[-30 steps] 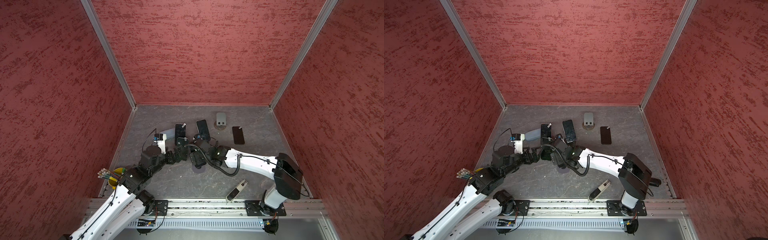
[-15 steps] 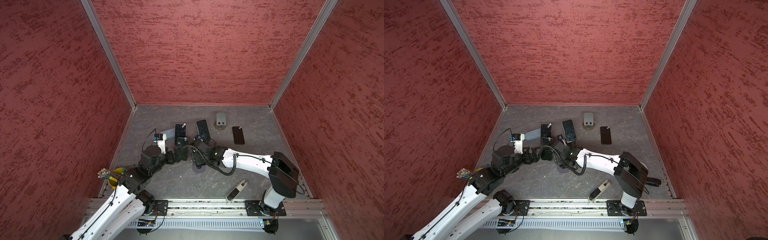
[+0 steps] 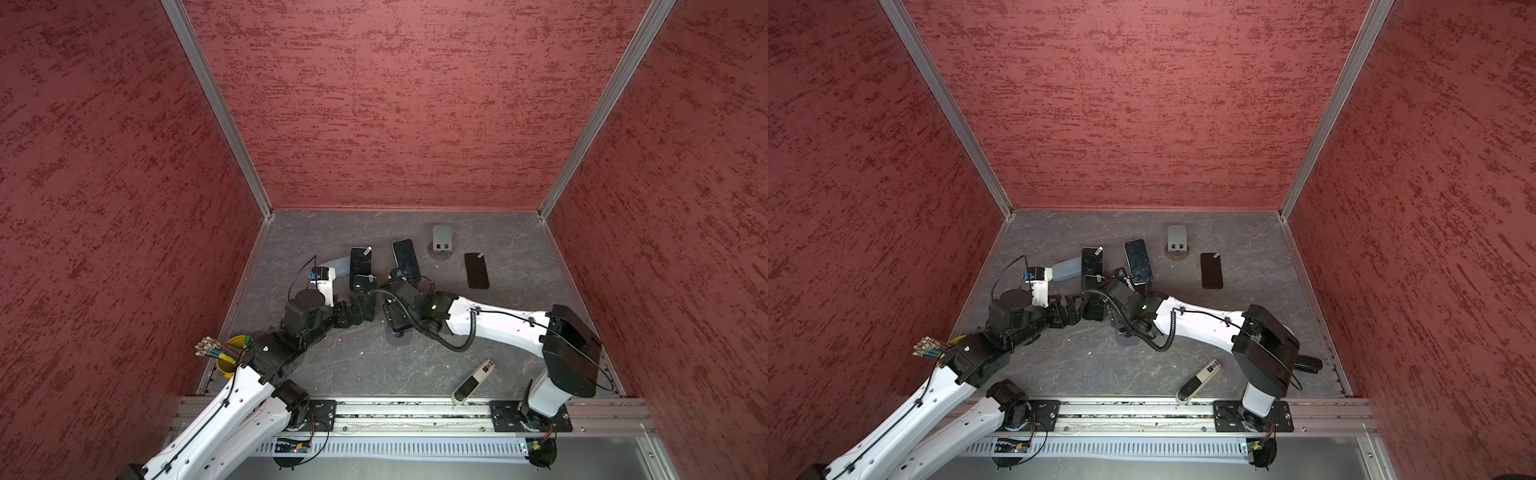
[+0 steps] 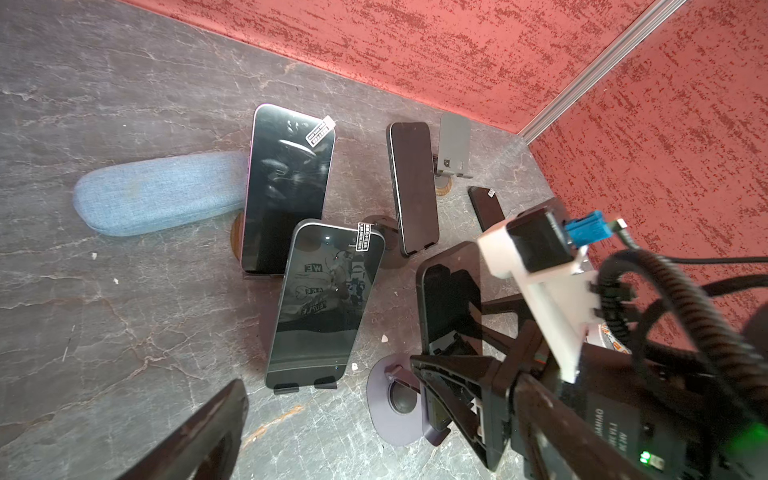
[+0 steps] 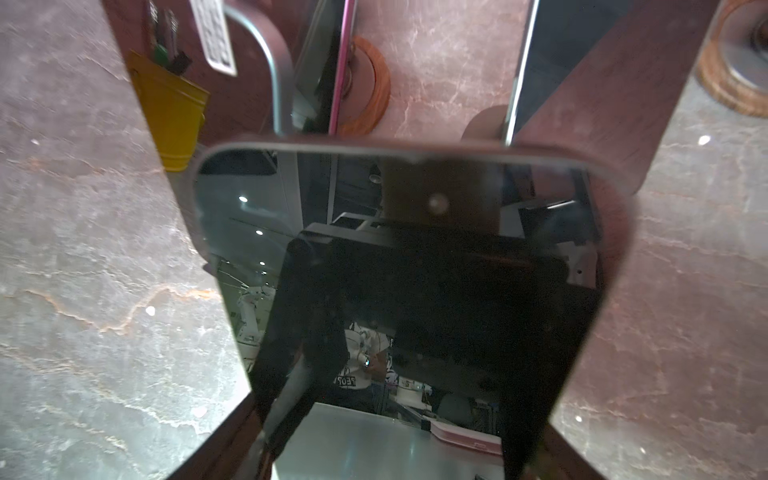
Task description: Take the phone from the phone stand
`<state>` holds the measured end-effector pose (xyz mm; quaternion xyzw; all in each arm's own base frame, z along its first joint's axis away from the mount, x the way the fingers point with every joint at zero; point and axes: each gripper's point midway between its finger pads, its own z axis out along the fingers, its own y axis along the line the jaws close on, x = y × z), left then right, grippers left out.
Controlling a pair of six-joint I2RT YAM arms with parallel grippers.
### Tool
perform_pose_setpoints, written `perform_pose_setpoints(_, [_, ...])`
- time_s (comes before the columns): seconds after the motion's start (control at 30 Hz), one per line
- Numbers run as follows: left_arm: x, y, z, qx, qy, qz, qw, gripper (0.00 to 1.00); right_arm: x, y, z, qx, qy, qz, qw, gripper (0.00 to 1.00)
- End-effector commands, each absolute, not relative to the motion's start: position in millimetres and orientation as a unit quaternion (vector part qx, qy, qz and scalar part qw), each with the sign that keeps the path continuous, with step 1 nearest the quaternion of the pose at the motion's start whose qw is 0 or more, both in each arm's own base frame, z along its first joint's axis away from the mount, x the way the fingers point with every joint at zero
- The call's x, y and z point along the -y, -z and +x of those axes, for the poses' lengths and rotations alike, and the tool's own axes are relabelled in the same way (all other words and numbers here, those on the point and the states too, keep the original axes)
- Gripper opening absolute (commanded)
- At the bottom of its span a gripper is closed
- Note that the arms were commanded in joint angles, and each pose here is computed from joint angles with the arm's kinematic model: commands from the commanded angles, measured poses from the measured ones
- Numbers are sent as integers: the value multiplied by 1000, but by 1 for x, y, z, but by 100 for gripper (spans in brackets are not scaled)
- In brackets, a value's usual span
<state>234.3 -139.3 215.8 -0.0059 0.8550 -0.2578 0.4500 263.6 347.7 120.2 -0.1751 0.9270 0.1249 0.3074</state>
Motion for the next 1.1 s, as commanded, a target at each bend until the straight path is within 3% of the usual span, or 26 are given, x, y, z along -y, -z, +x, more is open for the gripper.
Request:
perform_pose_setpoints(0.0, [144, -223, 237, -847, 270, 1, 457, 100, -349, -164, 274, -907, -151, -158, 359, 64])
perform_pose_setpoints(0.47, [186, -231, 246, -843, 313, 55, 435, 100, -284, -175, 307, -911, -146, -102, 371, 65])
perform_pose_setpoints(1.07, [241, -232, 253, -839, 328, 112, 420, 100, -188, -79, 340, -954, -73, -29, 291, 66])
